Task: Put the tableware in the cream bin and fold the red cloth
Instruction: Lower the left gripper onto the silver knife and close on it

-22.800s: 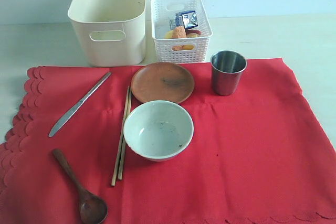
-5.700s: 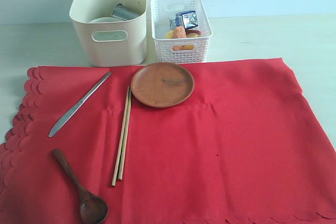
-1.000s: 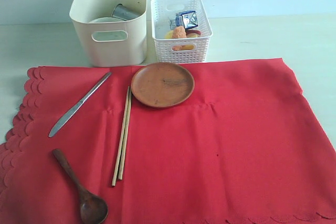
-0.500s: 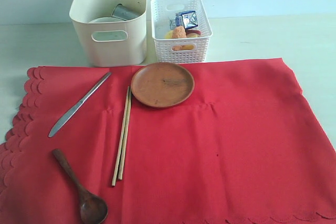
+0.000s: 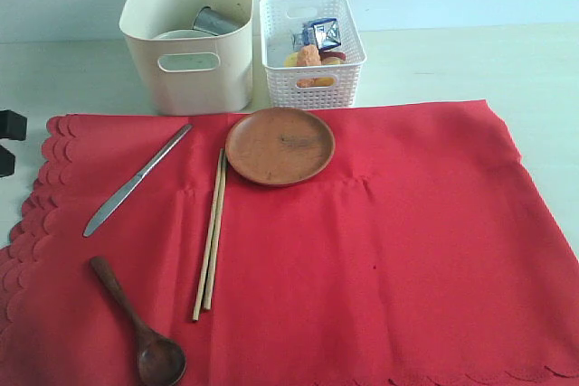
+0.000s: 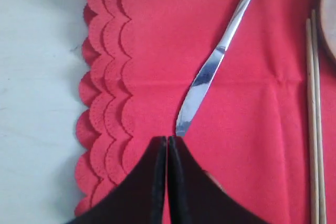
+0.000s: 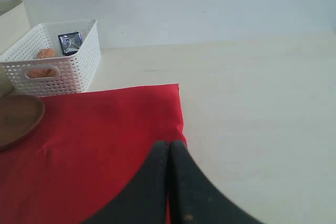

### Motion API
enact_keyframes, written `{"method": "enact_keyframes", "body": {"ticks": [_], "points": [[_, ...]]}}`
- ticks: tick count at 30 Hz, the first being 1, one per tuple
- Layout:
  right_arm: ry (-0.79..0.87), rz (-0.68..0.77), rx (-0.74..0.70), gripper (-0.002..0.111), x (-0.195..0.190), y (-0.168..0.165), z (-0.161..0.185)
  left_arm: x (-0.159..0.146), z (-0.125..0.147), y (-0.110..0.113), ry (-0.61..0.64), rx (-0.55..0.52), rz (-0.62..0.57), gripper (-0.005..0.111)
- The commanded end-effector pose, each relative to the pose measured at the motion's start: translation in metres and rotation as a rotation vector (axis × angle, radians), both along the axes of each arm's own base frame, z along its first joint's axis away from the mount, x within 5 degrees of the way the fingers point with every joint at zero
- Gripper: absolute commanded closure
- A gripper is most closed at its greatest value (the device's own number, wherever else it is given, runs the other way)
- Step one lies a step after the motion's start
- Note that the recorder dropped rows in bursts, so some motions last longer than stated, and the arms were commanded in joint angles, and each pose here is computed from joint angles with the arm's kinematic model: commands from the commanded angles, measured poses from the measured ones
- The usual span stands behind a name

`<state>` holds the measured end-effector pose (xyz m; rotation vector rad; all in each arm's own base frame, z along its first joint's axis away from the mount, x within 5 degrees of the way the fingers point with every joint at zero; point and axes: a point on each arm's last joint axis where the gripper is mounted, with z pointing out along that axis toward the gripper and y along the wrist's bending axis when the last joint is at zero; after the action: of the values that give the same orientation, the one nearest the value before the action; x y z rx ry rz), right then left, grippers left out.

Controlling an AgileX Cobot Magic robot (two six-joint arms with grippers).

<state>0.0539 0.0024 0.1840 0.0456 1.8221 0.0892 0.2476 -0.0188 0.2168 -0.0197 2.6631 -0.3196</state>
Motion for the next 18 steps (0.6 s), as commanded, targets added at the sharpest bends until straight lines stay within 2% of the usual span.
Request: {"method": "enact_keyframes", "body": {"ticks": [1,5,7,11,15,18], "points": [[-0.012,-0.007,-0.007,0.108,0.0,-0.001,0.0,0.033,-0.006,-0.004,0.044,0.0,-0.074,0.09],[-0.012,-0.007,-0.007,0.108,0.0,-0.001,0.0,0.061,-0.014,-0.01,0.08,-0.006,-0.126,0.074],[-0.012,-0.007,-0.007,0.108,0.0,-0.001,0.0,0.075,-0.018,-0.02,0.088,-0.001,-0.185,0.071],[-0.012,-0.007,-0.007,0.108,0.0,-0.001,0.0,0.099,-0.024,-0.05,0.091,0.01,-0.301,0.07],[-0.012,-0.007,-0.007,0.108,0.0,-0.001,0.0,0.12,-0.038,-0.081,0.108,0.069,-0.42,0.07],[-0.012,-0.007,-0.007,0.108,0.0,-0.001,0.0,0.13,-0.05,-0.098,0.152,0.085,-0.464,0.07]]}}
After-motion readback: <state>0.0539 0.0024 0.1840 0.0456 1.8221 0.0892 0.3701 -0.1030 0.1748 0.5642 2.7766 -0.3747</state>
